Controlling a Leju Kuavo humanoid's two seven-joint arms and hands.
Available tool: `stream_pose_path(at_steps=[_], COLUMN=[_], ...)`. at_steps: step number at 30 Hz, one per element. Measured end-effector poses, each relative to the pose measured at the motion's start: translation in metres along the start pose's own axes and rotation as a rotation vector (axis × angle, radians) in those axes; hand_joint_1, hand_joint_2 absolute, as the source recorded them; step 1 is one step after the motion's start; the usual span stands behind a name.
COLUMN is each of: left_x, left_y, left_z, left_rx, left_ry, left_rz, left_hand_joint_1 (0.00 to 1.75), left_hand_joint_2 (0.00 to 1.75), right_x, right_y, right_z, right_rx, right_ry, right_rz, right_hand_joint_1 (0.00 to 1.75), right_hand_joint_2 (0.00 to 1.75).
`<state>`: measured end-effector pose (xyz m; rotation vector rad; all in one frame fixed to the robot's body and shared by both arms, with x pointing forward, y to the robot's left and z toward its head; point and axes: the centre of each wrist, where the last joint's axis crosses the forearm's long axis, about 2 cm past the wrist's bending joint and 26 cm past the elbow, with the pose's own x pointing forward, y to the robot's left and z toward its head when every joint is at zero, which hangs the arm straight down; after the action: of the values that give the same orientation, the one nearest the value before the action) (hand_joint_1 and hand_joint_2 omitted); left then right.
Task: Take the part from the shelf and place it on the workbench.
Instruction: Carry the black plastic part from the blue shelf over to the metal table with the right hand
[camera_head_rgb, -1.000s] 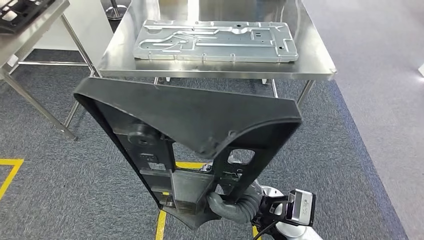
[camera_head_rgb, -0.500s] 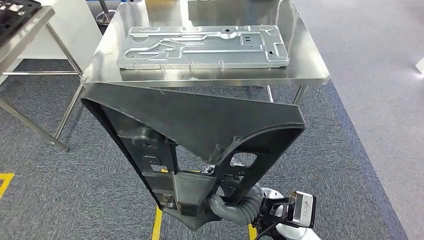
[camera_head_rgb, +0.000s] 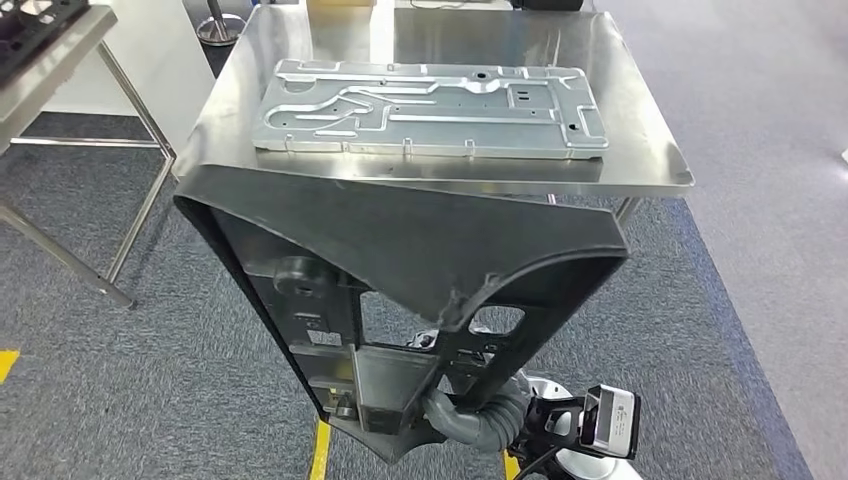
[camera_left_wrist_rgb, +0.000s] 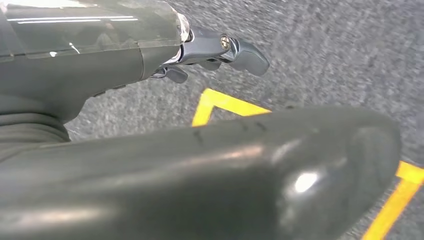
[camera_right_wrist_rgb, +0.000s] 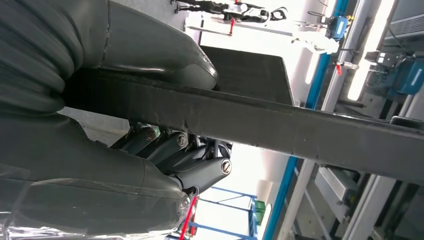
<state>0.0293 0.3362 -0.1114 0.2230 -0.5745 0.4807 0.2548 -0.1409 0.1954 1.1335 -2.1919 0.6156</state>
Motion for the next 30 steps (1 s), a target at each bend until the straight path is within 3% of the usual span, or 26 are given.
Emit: stream_pose_path(at_steps=[30], left_x=[-0.004], left_y=[0.0], left_z=[0.002], left_rx=[0.027], left_ry=[0.004], left_rz=[0.023], left_hand_joint_1=[0.0], left_hand_joint_2=[0.0], right_x=[0.016], right_y=[-0.006], right_z=[-0.013], right_rx=[0.007], right_ry=[-0.111], right_rz=[-0.031], right_hand_joint_1=[1.61], right_hand_joint_2=[1.75])
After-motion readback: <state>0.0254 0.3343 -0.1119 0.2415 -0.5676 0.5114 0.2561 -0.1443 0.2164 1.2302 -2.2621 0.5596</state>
